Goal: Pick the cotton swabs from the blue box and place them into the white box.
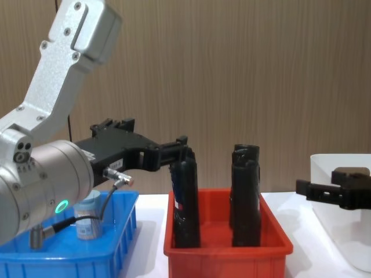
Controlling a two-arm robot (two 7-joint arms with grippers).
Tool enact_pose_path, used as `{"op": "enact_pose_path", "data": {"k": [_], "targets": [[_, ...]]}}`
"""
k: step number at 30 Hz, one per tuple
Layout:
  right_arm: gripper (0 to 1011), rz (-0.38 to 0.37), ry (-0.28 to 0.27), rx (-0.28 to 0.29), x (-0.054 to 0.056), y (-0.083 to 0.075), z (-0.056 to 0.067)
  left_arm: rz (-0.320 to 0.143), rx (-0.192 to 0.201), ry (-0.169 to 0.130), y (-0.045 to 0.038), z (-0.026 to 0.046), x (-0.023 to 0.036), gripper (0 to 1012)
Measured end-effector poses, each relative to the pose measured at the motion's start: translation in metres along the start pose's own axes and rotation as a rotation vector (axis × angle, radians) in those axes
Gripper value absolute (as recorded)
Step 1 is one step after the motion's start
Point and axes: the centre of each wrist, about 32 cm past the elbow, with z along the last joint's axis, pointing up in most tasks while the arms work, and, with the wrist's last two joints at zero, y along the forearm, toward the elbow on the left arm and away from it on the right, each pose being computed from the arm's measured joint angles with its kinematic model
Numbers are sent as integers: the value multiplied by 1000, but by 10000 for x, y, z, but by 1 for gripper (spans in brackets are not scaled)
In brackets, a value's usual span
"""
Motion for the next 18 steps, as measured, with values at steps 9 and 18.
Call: {"op": "enact_pose_path", "data": {"k": [9, 18], "targets": [[1002, 74, 10, 5, 70, 111, -6, 0, 0, 0, 0, 0, 0, 999], [1002, 126, 6, -3, 83, 266, 16, 0, 0, 0, 0, 0, 0, 1000]]}}
